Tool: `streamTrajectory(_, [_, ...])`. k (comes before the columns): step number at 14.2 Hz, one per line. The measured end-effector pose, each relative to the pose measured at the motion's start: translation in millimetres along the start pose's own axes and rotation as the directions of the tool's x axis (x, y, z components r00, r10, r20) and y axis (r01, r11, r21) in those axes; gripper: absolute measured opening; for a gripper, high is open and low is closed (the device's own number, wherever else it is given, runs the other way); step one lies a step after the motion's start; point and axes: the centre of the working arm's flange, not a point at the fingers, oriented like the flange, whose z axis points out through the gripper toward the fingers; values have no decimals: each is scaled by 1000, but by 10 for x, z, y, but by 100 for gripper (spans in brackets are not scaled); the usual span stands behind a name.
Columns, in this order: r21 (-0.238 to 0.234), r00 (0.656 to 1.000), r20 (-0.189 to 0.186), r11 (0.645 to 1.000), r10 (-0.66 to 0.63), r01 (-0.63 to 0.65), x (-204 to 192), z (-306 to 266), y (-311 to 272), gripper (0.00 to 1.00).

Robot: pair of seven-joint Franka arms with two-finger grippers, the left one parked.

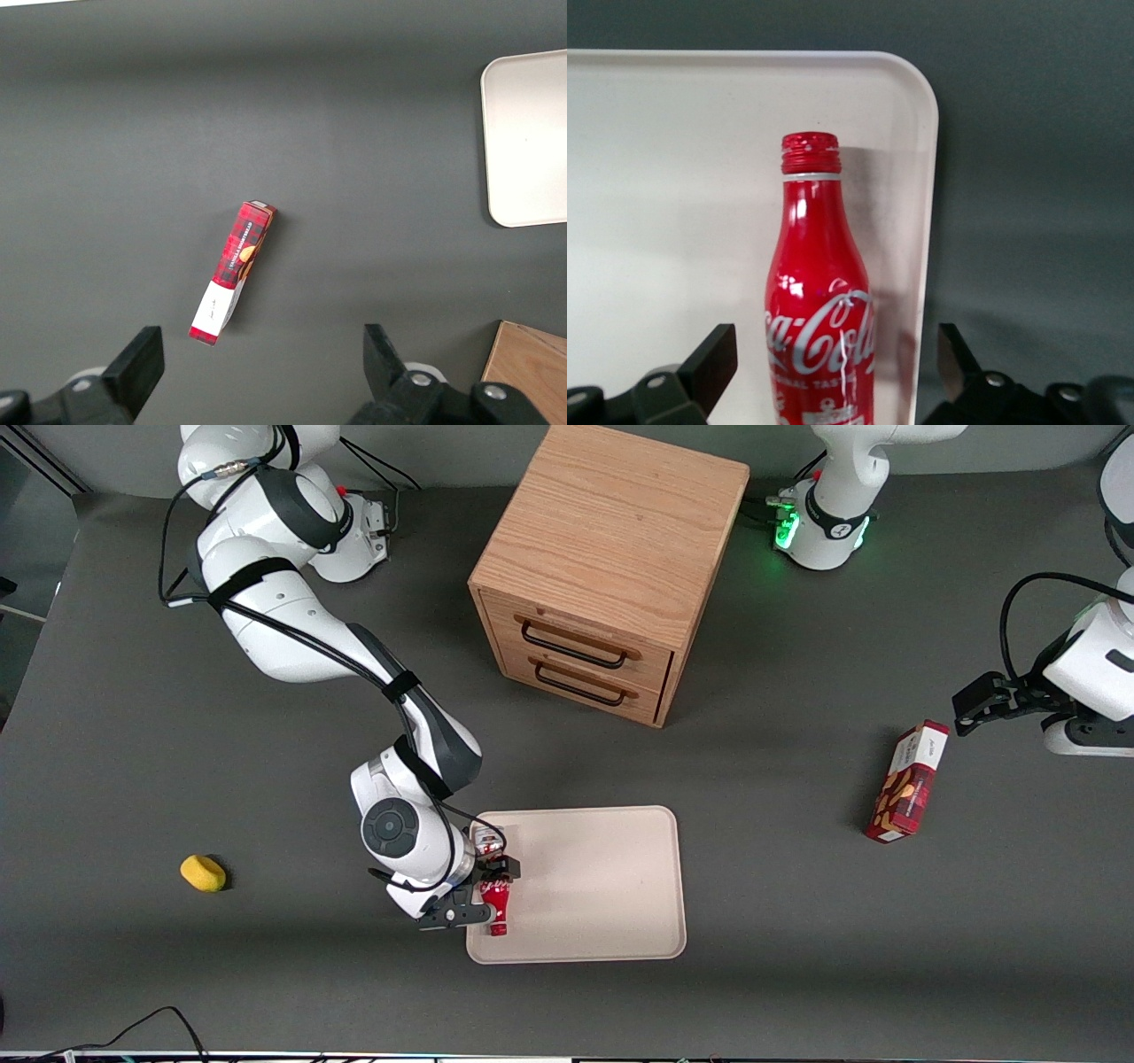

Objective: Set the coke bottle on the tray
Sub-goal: 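Lower the bottle onto the tray and open the right gripper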

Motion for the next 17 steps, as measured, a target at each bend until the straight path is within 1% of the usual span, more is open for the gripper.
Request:
streamTrajectory(2, [-1, 1000, 2, 1000, 0, 0, -5, 6, 0, 100])
streamTrajectory(5, [-4, 1000, 14, 1000, -3, 3, -40, 63, -4, 100])
streamTrajectory(9, [-5, 1000, 16, 1000, -4, 4, -47, 72, -6, 100])
streamTrajectory(12, [-4, 1000, 14, 1000, -3, 3, -42, 56, -6, 100])
streamTrajectory(17, [-2, 1000, -3, 1000, -1, 1, -3, -75, -5, 100])
